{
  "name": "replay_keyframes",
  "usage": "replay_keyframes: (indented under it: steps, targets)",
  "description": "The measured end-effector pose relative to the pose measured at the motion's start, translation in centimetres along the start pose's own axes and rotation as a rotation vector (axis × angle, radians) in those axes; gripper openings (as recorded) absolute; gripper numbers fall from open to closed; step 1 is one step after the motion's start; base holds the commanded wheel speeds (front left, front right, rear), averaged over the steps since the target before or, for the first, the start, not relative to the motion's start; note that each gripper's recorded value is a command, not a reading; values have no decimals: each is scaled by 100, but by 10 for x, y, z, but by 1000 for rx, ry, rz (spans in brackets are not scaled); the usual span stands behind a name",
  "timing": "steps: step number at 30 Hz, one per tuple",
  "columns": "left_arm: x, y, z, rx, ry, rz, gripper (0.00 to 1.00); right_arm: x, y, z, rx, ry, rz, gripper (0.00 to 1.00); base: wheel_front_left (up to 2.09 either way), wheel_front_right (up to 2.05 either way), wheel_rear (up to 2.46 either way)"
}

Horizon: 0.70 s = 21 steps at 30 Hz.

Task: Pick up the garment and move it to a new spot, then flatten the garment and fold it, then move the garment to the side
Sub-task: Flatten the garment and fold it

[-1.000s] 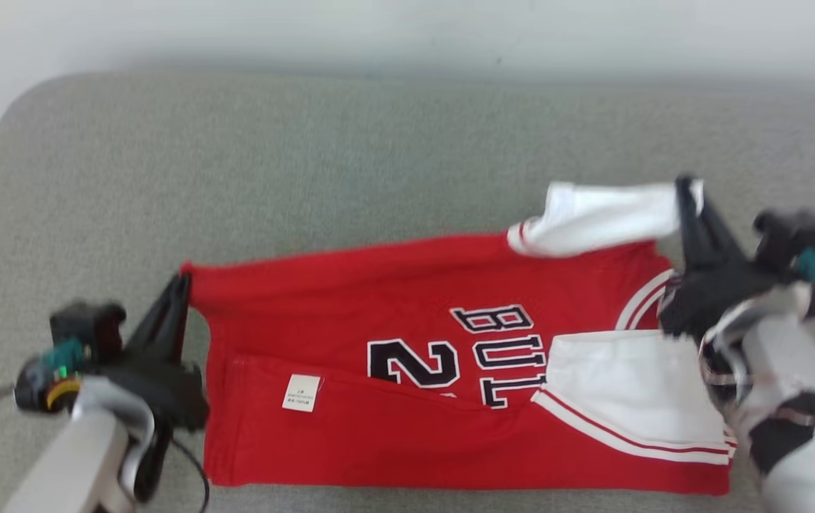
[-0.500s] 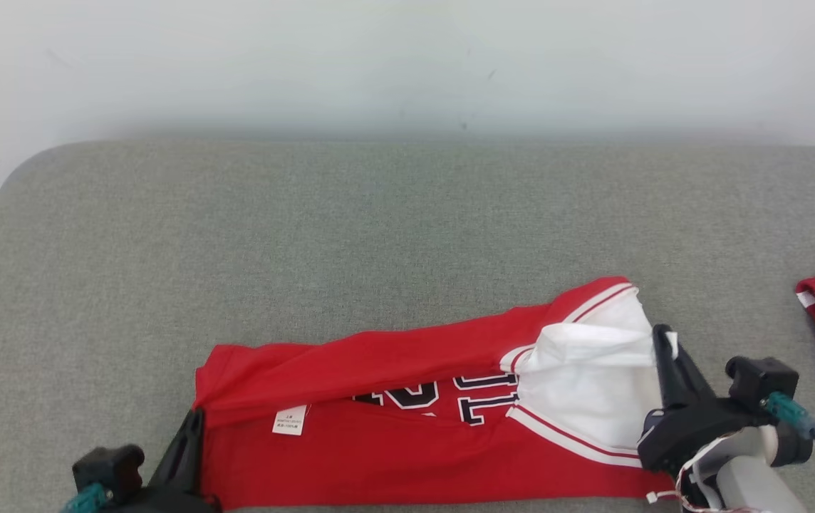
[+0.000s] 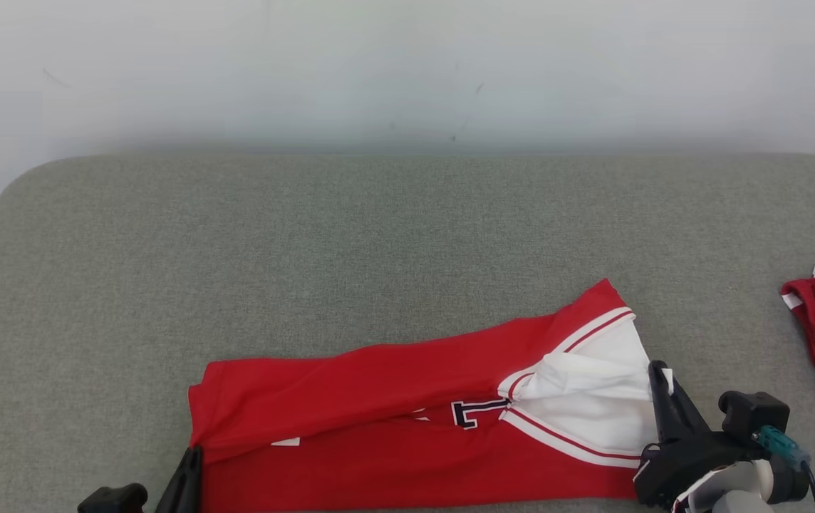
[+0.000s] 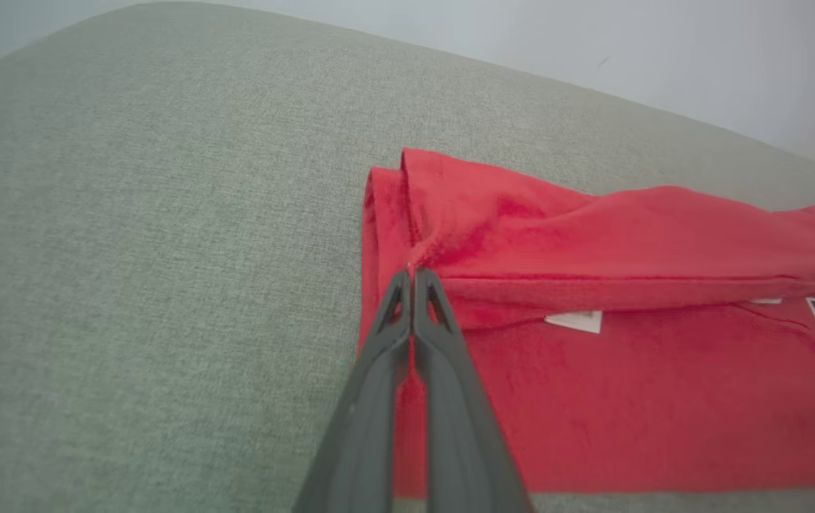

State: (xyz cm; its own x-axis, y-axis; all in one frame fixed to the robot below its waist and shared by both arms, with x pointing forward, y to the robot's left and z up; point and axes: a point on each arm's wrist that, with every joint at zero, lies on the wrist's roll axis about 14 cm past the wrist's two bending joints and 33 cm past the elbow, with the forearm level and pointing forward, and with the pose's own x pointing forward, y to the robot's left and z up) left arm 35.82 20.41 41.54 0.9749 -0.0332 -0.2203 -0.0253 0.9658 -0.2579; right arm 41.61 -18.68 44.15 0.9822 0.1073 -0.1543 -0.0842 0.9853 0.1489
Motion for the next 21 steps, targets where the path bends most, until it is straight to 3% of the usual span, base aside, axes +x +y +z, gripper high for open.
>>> replay_keyframes:
  steps: [1, 2, 10, 21]
  targets:
    - [-1, 2, 0, 4, -1, 8, 46, -1, -1, -1, 4, 3, -5, 50, 0, 0, 0]
    - [-2, 4, 0, 9, -4, 14, 100, -1, -2, -3, 6, 6, -11, 100, 0, 0, 0]
    - [-10, 20, 25, 132, -98, 119, 100, -4, -20, 7, 29, -39, -72, 100, 0, 0, 0]
    - [-20, 18, 13, 148, -75, 137, 100, 9, 1, -32, -5, 106, 5, 100, 0, 0, 0]
